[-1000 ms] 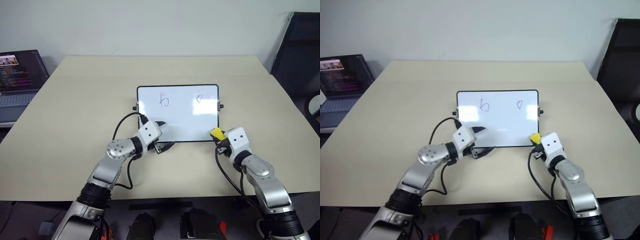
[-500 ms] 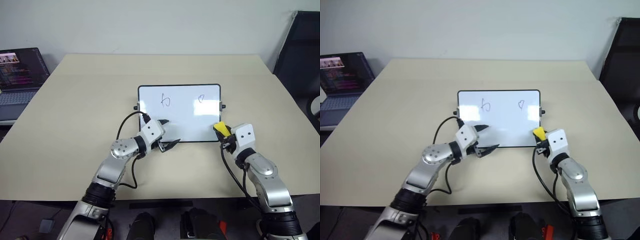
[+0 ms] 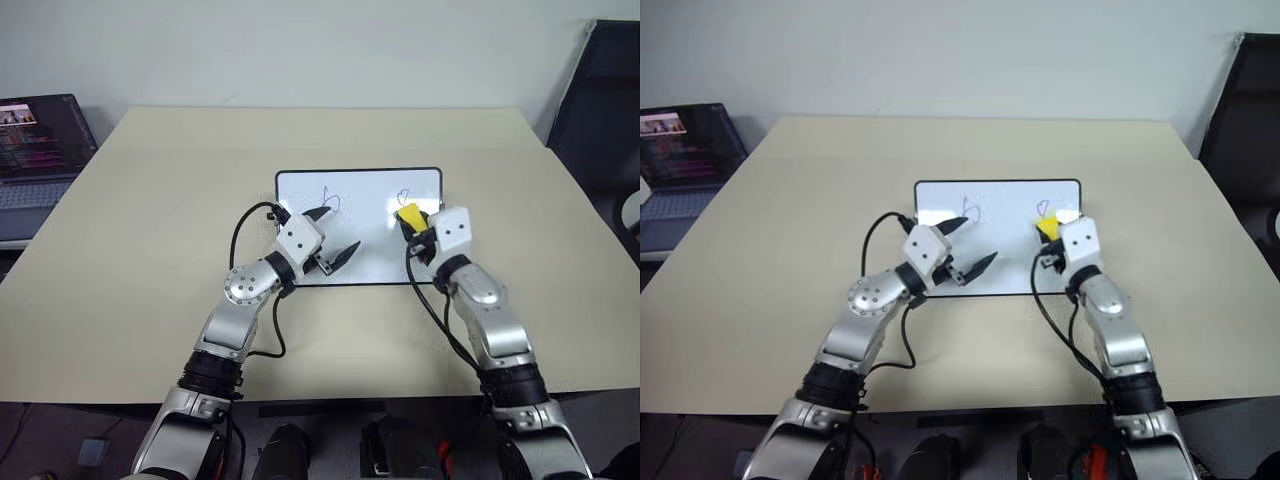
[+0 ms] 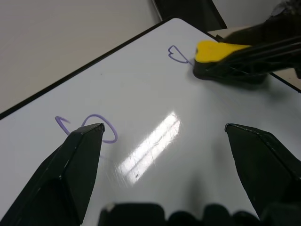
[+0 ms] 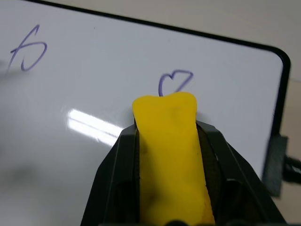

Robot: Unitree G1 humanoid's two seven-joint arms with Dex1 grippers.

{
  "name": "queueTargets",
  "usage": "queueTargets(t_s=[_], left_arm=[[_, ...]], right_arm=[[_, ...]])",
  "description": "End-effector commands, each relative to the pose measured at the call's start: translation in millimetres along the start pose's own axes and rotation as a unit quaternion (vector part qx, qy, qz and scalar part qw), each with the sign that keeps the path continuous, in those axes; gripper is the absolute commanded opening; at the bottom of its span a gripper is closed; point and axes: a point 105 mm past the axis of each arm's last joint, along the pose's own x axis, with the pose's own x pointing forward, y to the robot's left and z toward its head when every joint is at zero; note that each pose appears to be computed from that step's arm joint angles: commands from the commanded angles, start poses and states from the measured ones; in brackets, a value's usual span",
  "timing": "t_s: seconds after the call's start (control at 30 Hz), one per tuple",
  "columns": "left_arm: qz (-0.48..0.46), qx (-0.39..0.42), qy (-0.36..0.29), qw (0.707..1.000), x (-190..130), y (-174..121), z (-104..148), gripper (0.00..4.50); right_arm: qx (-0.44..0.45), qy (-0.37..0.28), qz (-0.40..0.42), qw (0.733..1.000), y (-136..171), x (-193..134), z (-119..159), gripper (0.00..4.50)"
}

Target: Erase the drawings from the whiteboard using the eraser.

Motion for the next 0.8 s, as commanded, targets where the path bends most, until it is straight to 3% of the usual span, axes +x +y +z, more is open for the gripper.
queueTargets(t_s=[0.03,0.37,0.8], left_arm=[[-0.006,0.017,-0.03,0.999,7,1,16,4.5],[-0.015,0.018,-0.021,0.999,4,-2,13,4.5],[-0.013,0.021,-0.019,1.0,3,0,15,4.5]], right_arm=[[-0.012,-0.045,0.002,0.999,2,20,24,1.26],[-0.081,-0.011,-0.029,0.996,-10,38,16,1.26],[-0.082,0.066,-0.007,0.994,-7,-8,-26,1.26]])
